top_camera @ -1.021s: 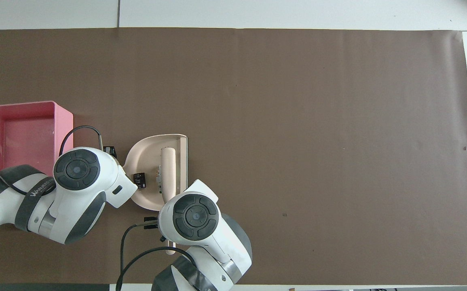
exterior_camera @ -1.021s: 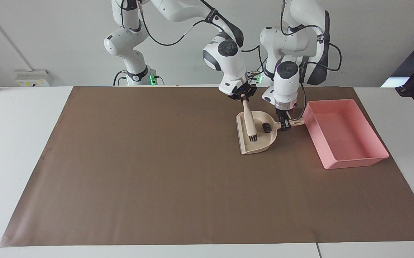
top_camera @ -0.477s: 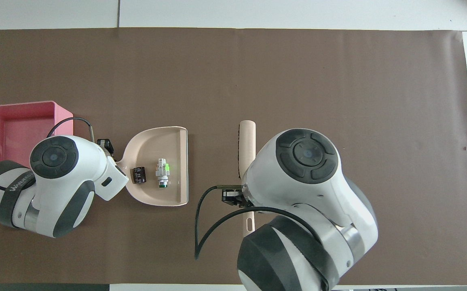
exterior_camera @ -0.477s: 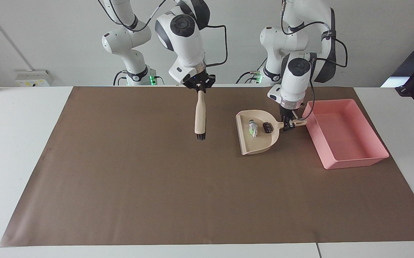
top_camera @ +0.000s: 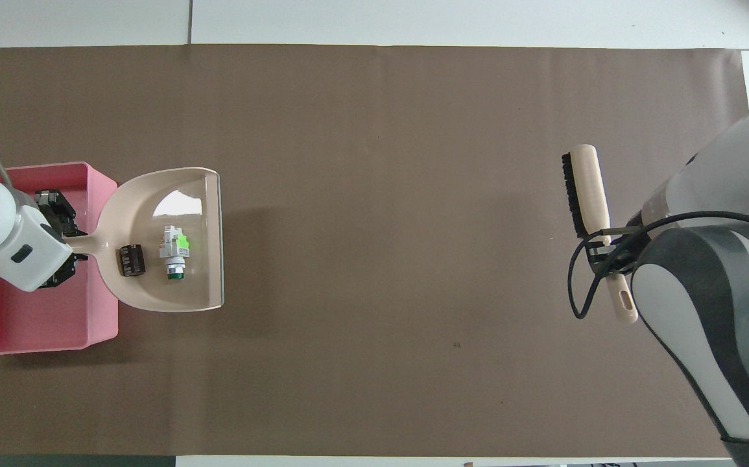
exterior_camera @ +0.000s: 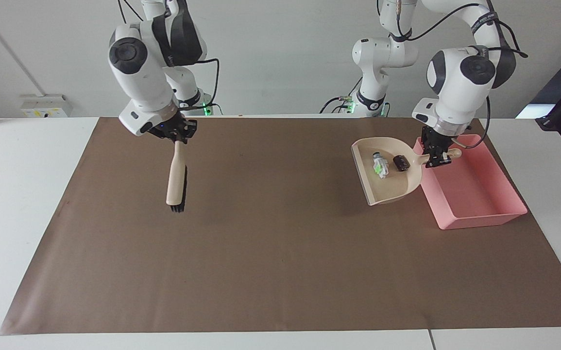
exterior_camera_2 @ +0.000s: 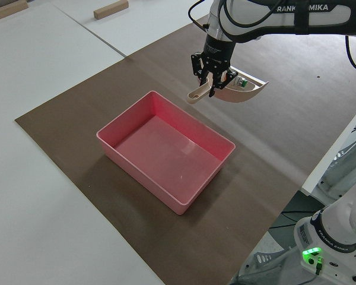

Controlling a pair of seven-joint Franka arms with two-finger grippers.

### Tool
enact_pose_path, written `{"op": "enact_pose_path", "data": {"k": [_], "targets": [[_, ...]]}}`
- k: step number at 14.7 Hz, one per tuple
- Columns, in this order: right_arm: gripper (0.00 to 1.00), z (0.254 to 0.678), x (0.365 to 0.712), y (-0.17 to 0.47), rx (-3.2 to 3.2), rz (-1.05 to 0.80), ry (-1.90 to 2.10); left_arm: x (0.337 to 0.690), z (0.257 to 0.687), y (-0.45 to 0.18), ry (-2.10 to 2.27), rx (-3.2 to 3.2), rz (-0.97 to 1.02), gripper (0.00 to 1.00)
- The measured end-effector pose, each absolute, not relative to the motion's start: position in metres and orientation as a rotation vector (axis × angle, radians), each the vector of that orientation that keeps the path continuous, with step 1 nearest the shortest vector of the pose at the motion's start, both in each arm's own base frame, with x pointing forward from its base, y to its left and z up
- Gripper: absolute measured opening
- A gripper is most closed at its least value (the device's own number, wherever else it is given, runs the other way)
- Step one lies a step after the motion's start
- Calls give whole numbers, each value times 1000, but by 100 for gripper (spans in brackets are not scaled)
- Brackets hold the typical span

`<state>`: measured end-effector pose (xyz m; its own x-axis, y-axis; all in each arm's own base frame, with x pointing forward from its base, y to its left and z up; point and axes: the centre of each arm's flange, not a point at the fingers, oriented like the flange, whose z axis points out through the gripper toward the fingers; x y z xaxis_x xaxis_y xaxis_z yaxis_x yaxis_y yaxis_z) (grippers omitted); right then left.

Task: Clean e-waste and dump in bin
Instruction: 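Lift the dustpan with the left gripper while the right gripper returns the brush, then tip the dustpan over the pink bin with the left gripper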

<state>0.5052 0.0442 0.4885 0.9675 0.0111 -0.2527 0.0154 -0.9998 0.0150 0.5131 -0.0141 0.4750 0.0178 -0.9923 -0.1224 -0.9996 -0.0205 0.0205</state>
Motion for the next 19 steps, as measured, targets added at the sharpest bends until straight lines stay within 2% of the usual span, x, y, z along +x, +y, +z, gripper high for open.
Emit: {"op": "enact_pose_path", "data": {"k": [4, 8, 10, 14, 19], "targets": [[26, 444, 498, -36, 3094, -384, 9, 518, 505, 77, 2073, -2238, 118, 33], [26, 408, 494, -67, 3113, -251, -6, 510, 529, 189, 2072, -2190, 96, 33], [26, 391, 488, -65, 3113, -241, 0, 506, 530, 221, 2061, -2162, 116, 33], [26, 366, 482, -60, 3114, -167, 24, 513, 519, 235, 2064, -2036, 284, 33], [26, 353, 471, -83, 3123, -198, 111, 528, 490, 212, 2037, -1929, 496, 33]]}}
